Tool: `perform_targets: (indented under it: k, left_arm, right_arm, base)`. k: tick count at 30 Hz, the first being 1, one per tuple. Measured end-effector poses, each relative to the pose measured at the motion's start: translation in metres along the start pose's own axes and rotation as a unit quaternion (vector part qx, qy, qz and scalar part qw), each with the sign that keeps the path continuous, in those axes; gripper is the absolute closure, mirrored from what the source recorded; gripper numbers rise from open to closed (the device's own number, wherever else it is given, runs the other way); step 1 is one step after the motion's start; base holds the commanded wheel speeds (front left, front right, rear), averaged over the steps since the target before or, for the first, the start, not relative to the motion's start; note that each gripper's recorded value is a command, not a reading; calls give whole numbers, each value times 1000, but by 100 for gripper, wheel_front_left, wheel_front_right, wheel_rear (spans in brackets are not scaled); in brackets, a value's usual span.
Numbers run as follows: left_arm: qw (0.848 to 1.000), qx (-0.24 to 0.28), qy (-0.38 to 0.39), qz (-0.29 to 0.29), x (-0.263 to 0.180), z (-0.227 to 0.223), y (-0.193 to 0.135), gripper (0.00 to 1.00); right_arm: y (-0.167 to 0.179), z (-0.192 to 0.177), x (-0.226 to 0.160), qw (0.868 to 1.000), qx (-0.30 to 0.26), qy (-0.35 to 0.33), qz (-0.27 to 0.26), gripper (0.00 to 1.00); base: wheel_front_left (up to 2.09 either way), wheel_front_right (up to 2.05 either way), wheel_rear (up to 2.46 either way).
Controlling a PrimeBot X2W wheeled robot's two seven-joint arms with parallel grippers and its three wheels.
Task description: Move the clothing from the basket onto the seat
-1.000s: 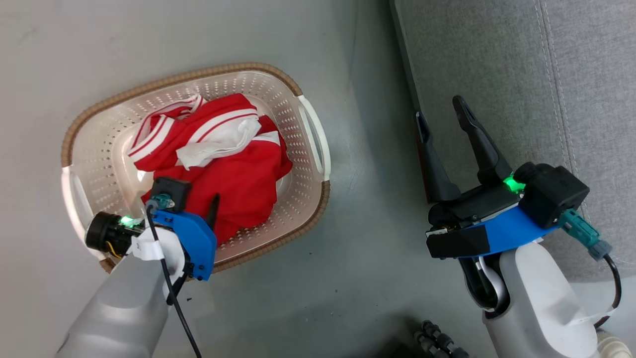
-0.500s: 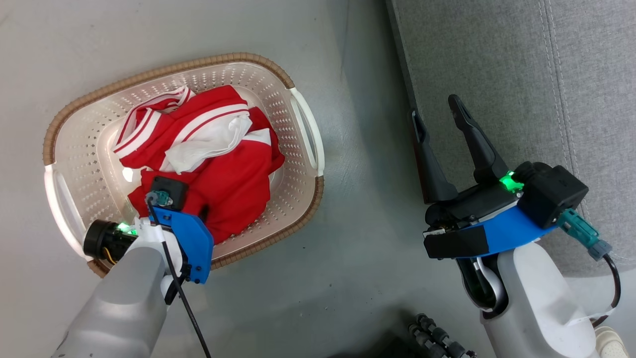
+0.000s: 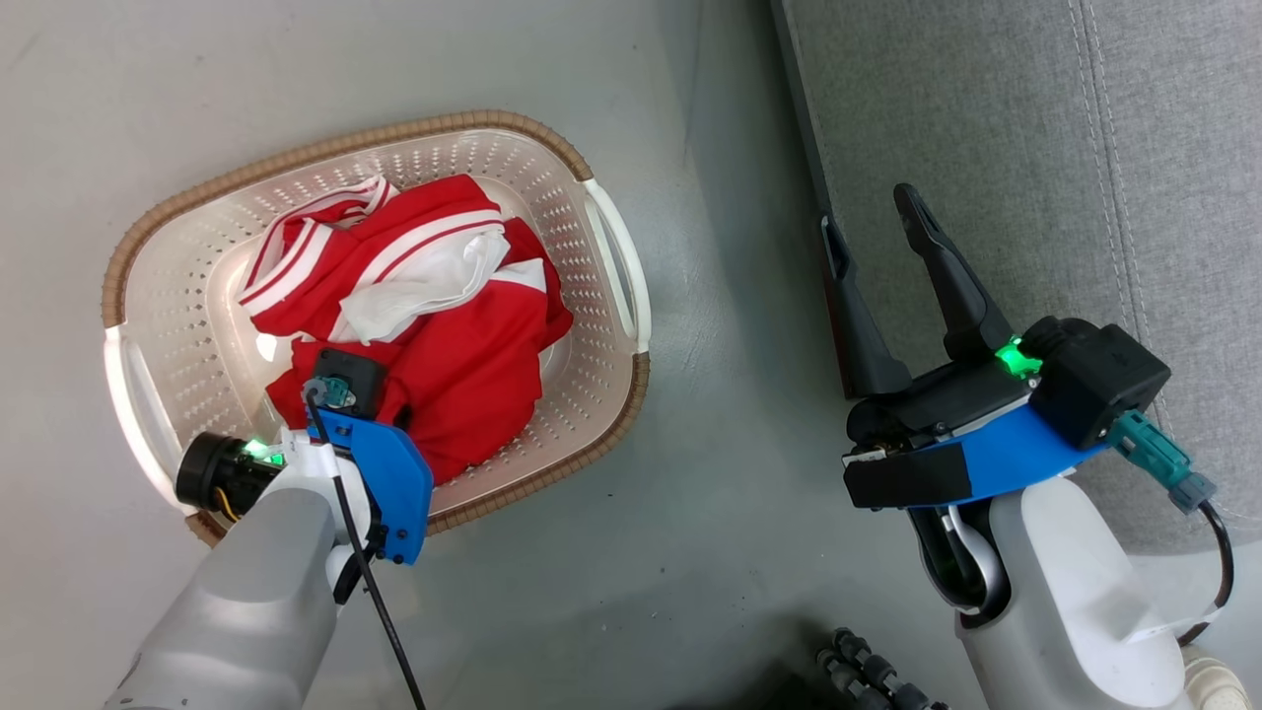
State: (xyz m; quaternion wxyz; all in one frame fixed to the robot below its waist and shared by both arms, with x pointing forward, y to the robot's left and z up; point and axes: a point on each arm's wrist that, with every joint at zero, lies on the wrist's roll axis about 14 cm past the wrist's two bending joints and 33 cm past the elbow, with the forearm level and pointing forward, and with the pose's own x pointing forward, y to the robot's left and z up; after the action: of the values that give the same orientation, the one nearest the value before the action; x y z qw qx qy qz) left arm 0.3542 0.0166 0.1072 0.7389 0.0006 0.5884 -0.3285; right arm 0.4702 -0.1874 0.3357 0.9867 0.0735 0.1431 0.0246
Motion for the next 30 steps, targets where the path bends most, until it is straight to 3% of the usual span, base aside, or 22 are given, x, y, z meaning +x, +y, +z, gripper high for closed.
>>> perform_targets:
  k: [13,21,30]
  left_arm:
    - [999,4,-34,-1,-21,21,-12,100]
    - [996,31,-86,-7,-55,50,-38,100]
    - [981,82,-176,-14,-111,88,-76,100]
  right_arm:
    - [7,14,0,1000,-18,-13,10,0]
    - [13,26,-11,999,-42,-16,15,0]
    - [24,51,-36,998,-47,-37,21,0]
  base:
    - [0,0,0]
    - [0,0,0]
    - [0,0,0]
